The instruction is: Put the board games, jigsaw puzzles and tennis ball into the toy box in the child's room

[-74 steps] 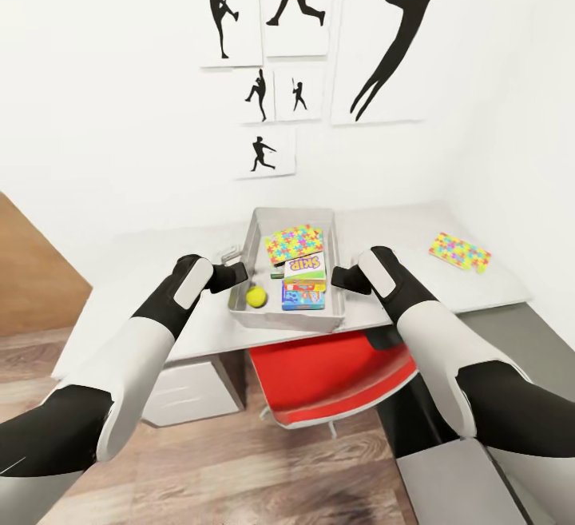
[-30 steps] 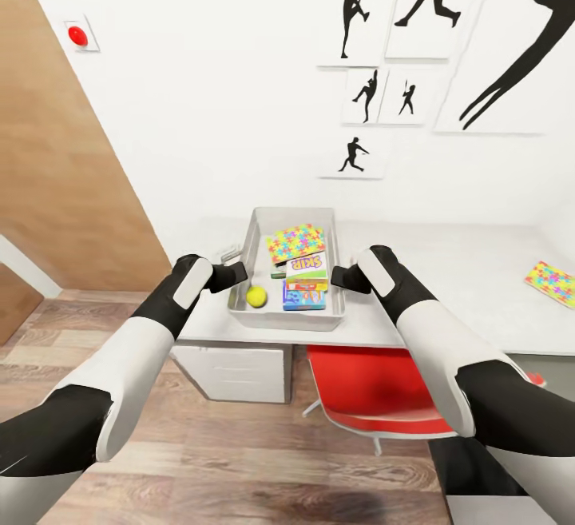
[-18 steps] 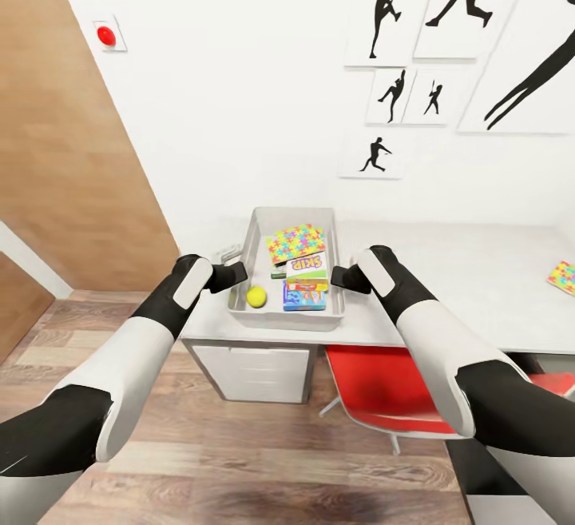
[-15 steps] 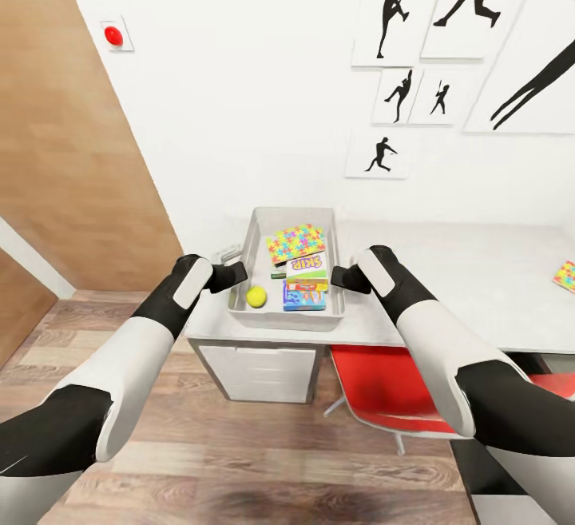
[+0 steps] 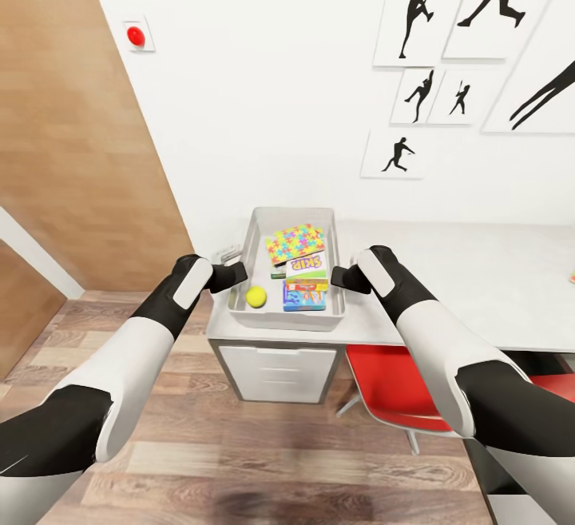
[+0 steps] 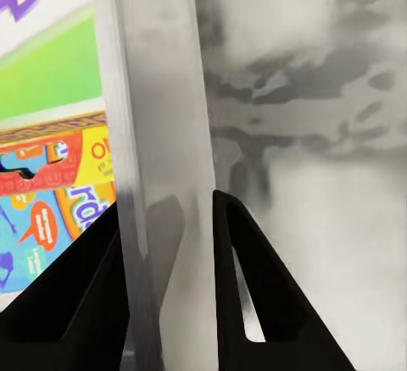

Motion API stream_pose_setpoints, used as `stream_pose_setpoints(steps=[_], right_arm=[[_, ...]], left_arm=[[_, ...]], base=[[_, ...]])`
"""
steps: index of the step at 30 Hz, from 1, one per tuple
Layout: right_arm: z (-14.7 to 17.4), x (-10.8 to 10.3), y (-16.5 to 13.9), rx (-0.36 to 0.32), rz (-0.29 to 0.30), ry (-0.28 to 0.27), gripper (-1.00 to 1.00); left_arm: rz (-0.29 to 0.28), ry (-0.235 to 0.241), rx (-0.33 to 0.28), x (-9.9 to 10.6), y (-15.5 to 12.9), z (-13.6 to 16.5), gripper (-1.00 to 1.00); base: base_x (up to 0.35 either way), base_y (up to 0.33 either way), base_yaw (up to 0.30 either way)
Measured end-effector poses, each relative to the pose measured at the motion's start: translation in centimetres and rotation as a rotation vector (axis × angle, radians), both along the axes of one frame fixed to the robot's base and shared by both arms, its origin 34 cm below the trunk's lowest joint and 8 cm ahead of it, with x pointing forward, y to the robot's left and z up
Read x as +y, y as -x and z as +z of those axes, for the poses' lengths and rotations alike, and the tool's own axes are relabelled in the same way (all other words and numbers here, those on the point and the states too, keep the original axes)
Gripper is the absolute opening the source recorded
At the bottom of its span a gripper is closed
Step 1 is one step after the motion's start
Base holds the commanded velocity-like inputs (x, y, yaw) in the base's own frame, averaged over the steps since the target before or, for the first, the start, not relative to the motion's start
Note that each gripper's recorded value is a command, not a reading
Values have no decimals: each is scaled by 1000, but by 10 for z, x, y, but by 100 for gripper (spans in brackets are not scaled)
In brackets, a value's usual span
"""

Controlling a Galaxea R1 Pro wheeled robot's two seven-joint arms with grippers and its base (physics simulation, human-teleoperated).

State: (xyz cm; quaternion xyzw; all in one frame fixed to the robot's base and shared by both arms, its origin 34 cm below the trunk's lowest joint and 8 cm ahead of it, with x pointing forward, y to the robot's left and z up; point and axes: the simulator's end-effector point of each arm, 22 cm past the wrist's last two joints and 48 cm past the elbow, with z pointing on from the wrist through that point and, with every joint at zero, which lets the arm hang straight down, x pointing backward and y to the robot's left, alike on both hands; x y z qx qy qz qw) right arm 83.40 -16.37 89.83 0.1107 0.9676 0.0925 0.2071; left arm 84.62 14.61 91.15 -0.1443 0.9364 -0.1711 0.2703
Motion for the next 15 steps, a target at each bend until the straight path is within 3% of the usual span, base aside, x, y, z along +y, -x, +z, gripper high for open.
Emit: stream_pose_setpoints(steps=[9, 15], right_arm=[[0, 0, 0, -1, 0, 0, -100], [0, 0, 0, -1, 1, 0, -100]], left_arm=[[0, 0, -1, 0, 0, 0, -100], [1, 1, -1, 0, 0, 0, -100]], base=[[0, 25, 0], [0, 163, 0]])
